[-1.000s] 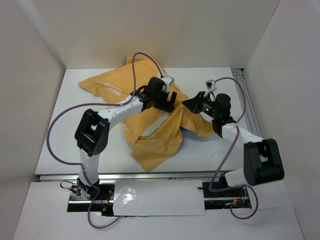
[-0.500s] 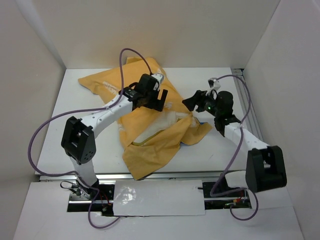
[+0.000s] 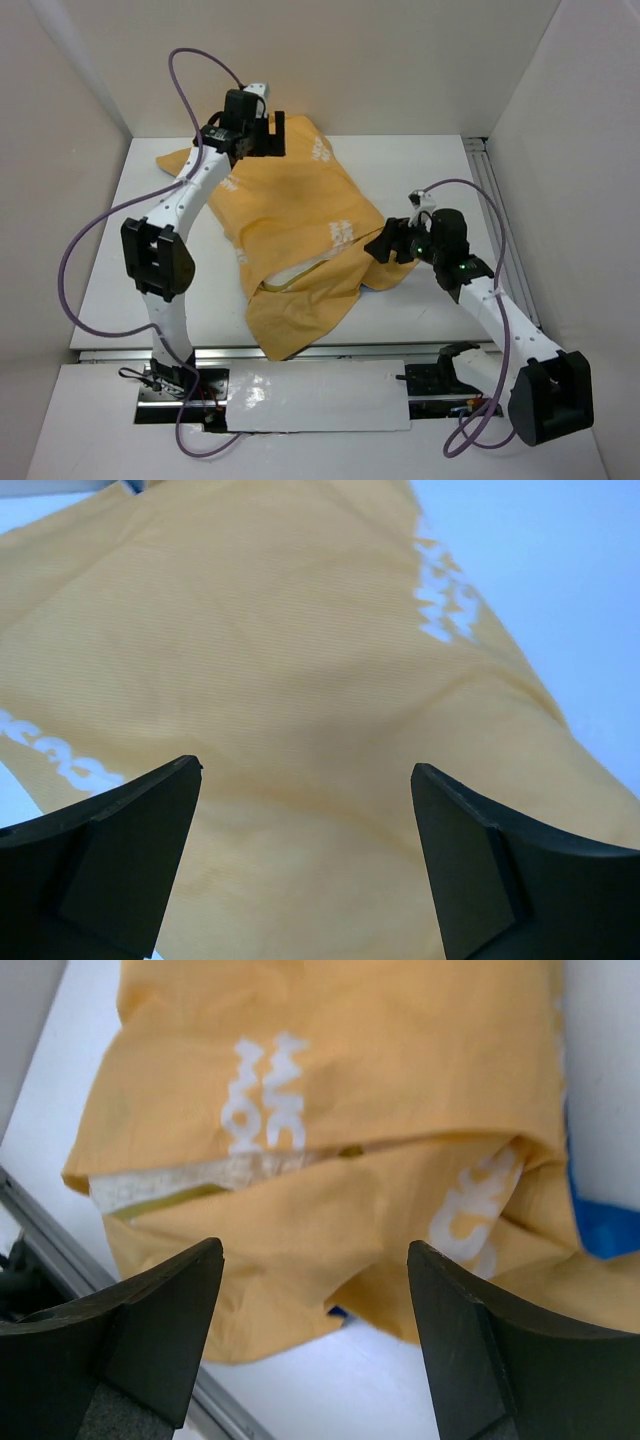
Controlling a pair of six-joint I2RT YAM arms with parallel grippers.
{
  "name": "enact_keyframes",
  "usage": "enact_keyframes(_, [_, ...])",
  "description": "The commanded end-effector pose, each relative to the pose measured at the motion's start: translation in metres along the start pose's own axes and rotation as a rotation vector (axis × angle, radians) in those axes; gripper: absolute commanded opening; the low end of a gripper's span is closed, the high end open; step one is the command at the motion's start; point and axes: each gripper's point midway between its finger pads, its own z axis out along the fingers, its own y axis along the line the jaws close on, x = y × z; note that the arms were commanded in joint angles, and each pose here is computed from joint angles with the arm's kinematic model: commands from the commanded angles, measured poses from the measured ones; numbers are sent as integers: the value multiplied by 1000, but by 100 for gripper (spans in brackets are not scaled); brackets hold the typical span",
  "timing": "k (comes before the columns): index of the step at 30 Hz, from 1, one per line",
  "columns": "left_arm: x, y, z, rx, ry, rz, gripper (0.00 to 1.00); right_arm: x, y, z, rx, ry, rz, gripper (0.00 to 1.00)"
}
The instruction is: Put the pillow into the pillowcase
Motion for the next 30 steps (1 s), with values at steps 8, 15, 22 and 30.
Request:
enact_keyframes(8, [77,79,109,-126,210,-50,98,70,17,21,-76,207,23,82])
enact_keyframes(15, [207,115,81,-313,482,-254,89,34,21,98,-123,117,-17,82])
enact_keyframes(22, [267,100,-2,-343,533,-314,90,-21,25,170,-146,56,-67,78])
enact_keyframes(30, [248,92,-57,-429,460,-300,96,-66,-4,208,-57,54,-107,78])
